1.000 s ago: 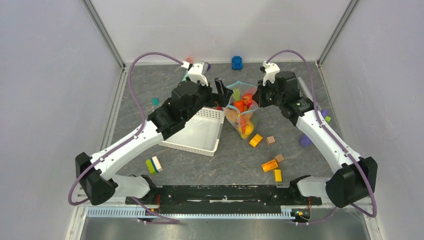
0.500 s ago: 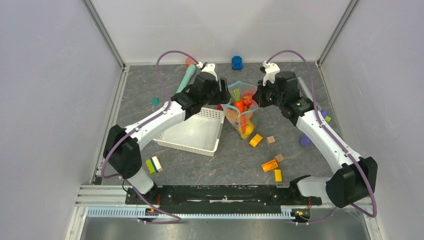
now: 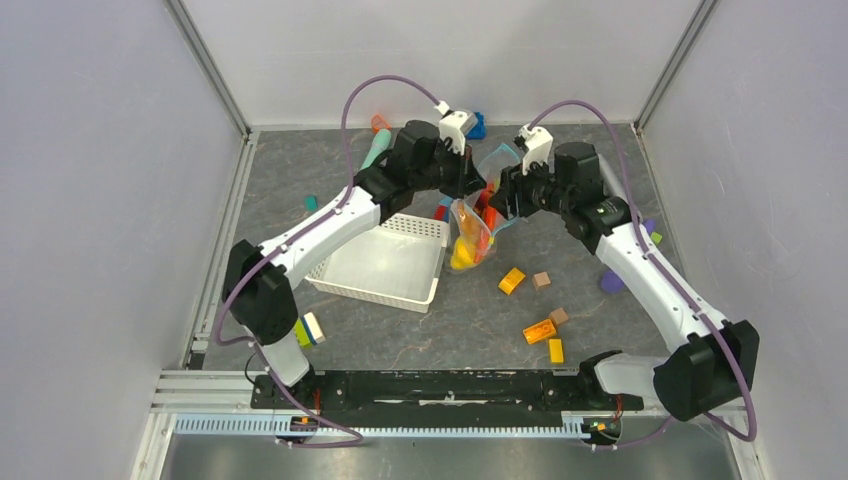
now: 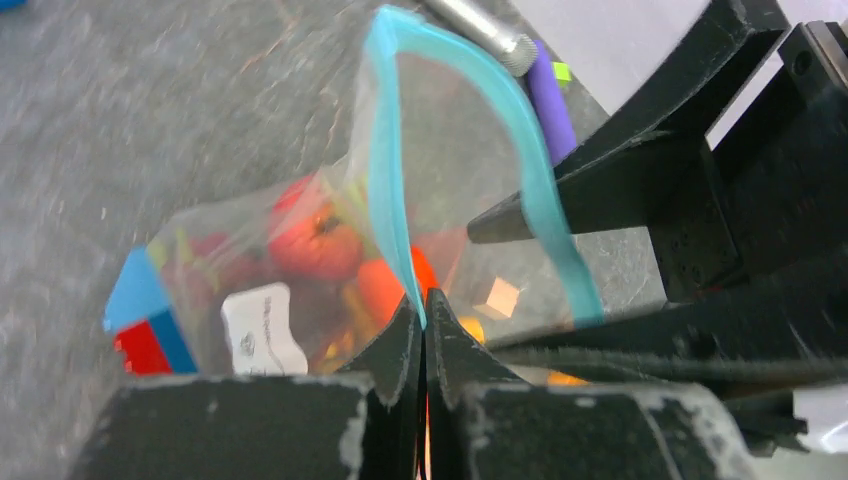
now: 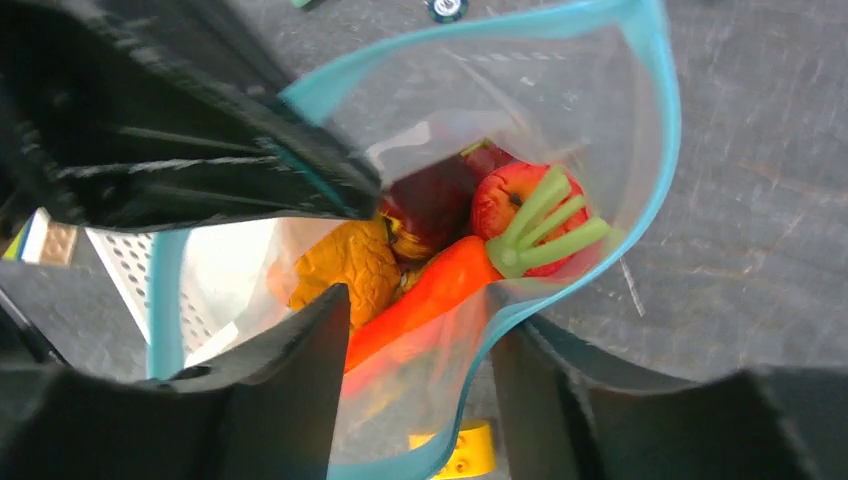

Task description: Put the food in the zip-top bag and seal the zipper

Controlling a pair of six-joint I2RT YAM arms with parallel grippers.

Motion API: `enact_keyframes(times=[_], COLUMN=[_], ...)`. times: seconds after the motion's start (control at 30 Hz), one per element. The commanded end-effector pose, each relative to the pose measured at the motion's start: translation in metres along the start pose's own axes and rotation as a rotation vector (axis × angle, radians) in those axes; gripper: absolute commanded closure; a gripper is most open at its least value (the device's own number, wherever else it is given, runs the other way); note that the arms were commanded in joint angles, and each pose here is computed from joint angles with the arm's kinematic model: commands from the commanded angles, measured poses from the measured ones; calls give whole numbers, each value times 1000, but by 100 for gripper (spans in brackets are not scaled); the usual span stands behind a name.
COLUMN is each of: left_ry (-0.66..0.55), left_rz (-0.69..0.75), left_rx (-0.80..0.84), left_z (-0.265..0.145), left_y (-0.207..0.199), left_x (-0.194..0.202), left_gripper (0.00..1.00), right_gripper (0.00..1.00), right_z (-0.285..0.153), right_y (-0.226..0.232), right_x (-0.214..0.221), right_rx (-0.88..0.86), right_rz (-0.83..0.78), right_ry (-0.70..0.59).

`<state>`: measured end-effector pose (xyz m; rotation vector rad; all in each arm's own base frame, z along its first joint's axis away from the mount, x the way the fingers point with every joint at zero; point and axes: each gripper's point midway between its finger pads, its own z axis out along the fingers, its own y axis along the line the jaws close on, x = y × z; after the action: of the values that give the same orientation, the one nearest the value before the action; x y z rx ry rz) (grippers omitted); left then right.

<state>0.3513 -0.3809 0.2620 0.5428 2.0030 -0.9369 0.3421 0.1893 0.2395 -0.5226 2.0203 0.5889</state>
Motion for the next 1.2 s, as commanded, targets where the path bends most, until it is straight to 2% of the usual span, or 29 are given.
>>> enact_keyframes(times=[0.0,0.03,0.07,0.2,0.3,0.5,0.67,0.83,1.03,1.17], left_ry=[-20,8,44,52,61,93,126,145,141,140], left_rz=[287,303,328,428,504,616,643,627,630,632], left_rx=[266,300,364,539,555,632,637,621,632,652], left_z=[-1,-1,-2,-10,-15,-26,-24,-18,-19,-20], left_y=[-36,-35,-39,-46,-43,-47,-42,-37,-39,-42], left_x=[-30,-28,-22,-19,-18,-7,2,4,4,5], left_gripper=[98,98,98,98,98,98,98,98,98,98], right_gripper=[22,6,2,2,2,2,2,2,2,2], right_z=[-31,-38,-45,-77,-90,-77,-85,-95,-96,-87], right_y=[22,18,12,-21,-33,-22,11,27,46,46], right_x=[-51,-57,-60,-82,-88,-58,-45,-29,-11,-8], right_rx=[-78,-44,-5,230,302,111,-141,-213,-290,-304], right_rz=[-234,-274,-320,-475,-582,-887,-1118,-1152,-1082,-1055], right_ry=[-170,-180,-181,-224,-201,-9,6,-27,-102,-102])
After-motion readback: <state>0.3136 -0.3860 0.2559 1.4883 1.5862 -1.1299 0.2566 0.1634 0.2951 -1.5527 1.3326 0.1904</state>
